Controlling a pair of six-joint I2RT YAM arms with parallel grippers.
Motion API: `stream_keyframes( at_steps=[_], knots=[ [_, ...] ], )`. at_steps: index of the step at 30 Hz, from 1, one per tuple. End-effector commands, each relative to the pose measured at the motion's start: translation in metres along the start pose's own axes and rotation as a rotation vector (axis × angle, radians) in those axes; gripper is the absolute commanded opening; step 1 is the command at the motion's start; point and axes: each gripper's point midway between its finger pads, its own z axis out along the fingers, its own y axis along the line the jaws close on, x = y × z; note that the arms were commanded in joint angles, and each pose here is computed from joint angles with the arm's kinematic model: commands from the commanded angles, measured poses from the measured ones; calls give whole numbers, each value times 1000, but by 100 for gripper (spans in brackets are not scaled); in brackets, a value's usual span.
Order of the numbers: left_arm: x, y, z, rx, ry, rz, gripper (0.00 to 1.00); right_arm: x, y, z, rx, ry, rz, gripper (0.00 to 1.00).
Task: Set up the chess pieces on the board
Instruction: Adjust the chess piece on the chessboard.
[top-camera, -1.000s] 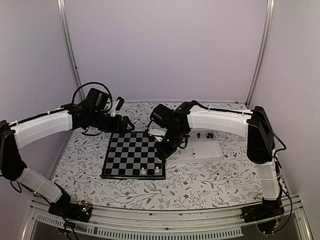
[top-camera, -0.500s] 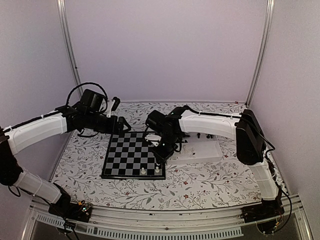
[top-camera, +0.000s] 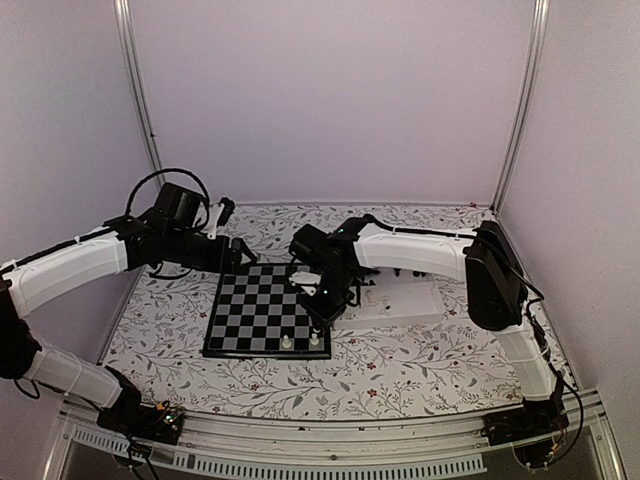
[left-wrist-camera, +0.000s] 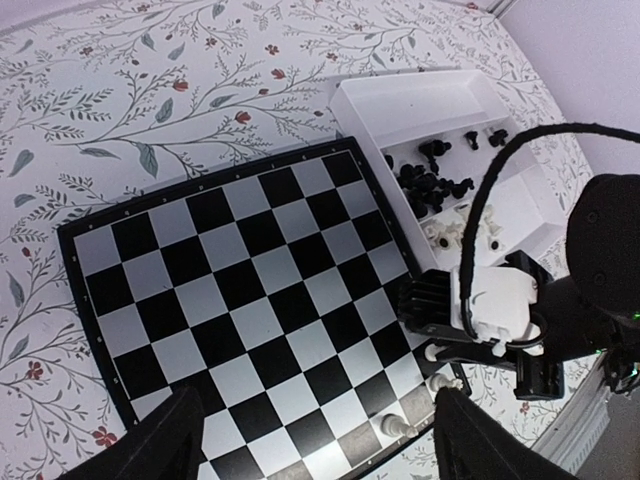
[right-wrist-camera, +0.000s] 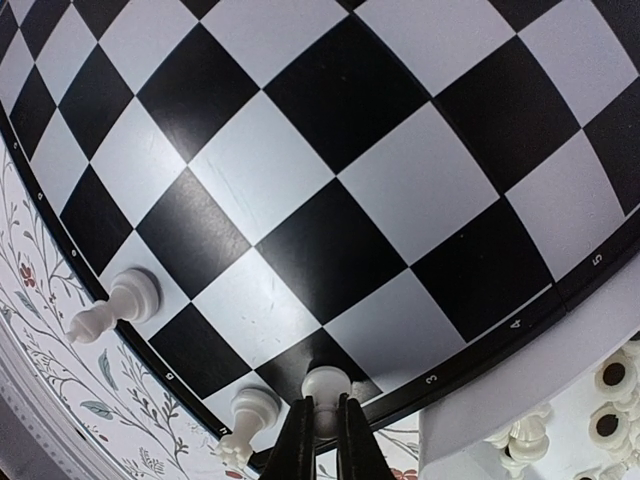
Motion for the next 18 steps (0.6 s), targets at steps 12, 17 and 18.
stream_keyframes(
  at_steps=[12,17,18],
  knots=[
    [9,8,1,-6,-4,-28,81,20,25,8,-7,63,-40,4],
    [11,8,2,-1,0,-28,81,18,17,5,42,56,-35,4],
    [10,8,2,-3,-1,-26,81,18,14,4,55,56,-32,4]
  ],
)
